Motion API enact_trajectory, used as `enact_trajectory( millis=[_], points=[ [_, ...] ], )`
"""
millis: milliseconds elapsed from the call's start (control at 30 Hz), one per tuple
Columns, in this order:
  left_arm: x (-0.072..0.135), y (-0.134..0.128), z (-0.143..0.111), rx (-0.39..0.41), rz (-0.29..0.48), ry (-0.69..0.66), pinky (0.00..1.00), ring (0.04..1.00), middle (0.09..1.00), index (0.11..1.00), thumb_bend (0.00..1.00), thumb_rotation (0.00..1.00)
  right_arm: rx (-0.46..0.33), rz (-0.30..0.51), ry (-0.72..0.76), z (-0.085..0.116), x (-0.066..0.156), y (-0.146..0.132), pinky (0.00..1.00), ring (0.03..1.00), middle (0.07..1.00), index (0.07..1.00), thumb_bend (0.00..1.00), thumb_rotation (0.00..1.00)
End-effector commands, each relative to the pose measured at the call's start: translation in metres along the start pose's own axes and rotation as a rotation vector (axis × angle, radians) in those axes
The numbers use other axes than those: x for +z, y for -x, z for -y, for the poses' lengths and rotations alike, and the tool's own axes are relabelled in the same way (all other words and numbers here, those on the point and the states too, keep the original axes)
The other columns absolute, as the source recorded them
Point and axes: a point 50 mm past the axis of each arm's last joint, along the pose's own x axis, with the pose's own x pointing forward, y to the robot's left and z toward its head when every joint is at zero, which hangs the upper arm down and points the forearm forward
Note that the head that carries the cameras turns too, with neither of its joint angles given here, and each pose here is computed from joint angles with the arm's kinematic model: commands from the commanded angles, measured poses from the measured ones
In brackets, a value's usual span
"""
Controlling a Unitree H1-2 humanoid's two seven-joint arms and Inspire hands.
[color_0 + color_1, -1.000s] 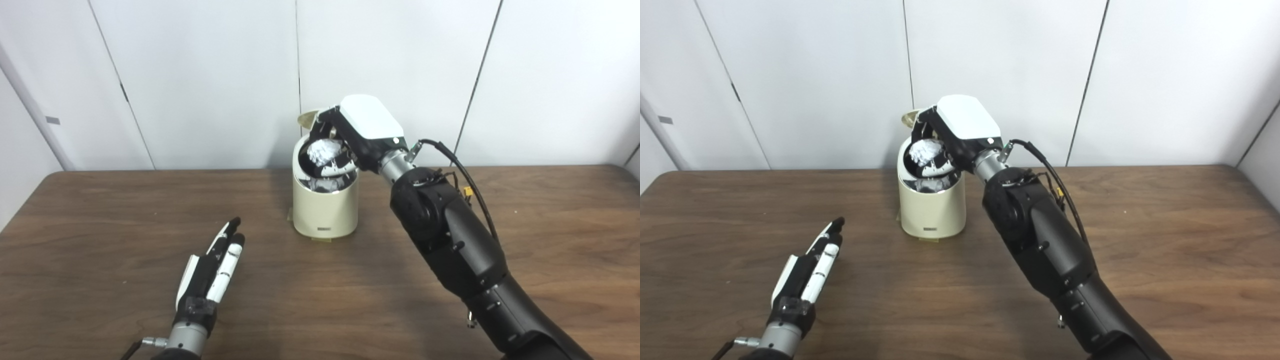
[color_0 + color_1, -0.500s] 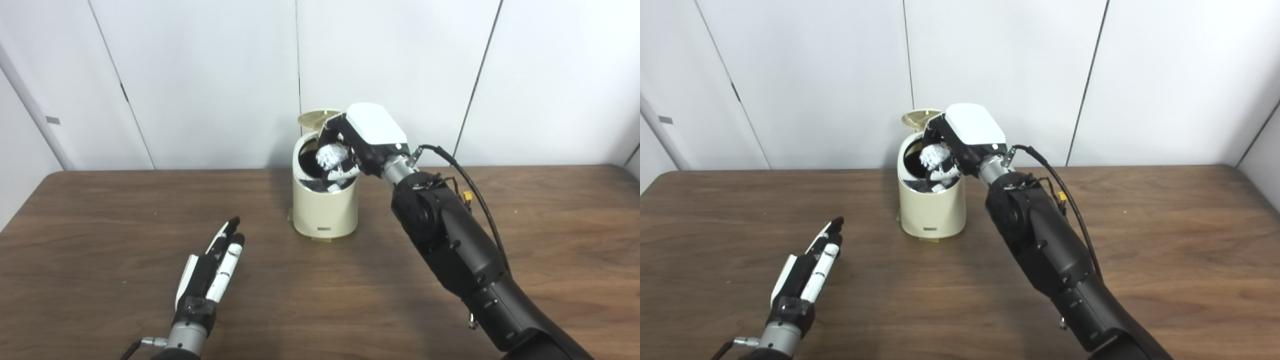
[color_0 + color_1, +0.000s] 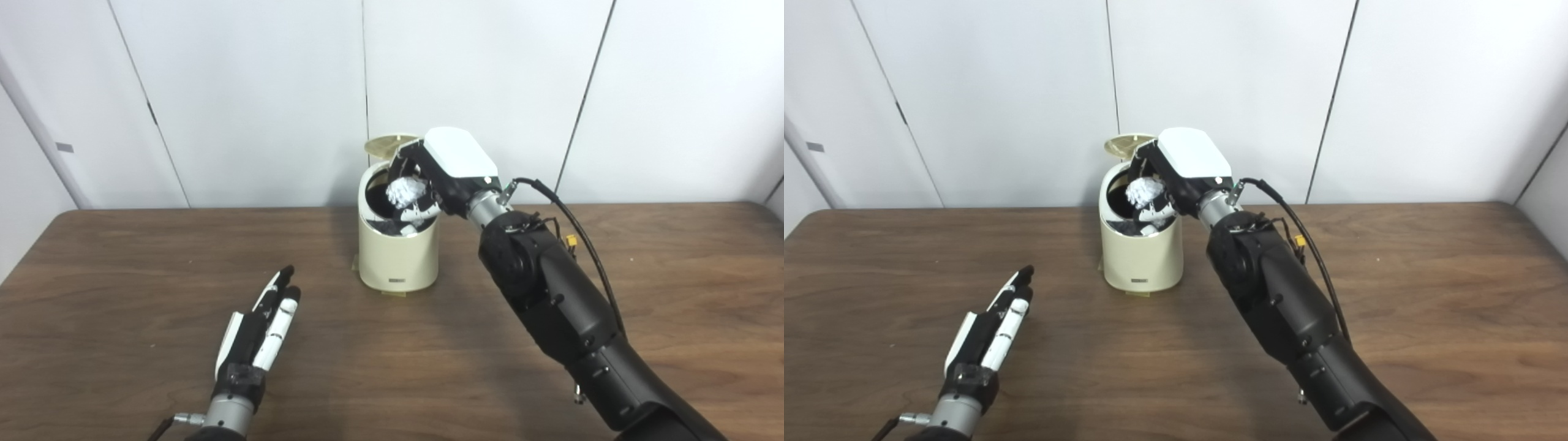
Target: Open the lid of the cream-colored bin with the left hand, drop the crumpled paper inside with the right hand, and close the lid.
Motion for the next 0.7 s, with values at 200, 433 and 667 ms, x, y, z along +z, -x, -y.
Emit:
enact_trajectory(
  millis=[200,433,667],
  points=[
    [0.0179,-0.0075,0.0031,-0.004,0.099,-0.006,0.97,0.974,0.982,0.991,0.58,0.83,-0.034,0.037,0.011,0.0177,0.0147,-0.0086,0.46,0.382,0.507,0.570,0.51,0.00],
    [0.0197,-0.0077,0.0043,0.001,0.094,-0.009,0.94,0.968,0.978,0.987,0.59,0.82,0.019,0.019,0.057,0.0145,0.0132,-0.0061,0.41,0.457,0.493,0.637,0.56,0.00],
    [0.0182,-0.0096,0.0048,-0.002,0.101,-0.016,0.94,0.971,0.985,0.988,0.60,0.82,0.029,0.017,0.043,0.0127,0.0095,-0.0040,0.40,0.476,0.579,0.642,0.87,0.09]
  ],
)
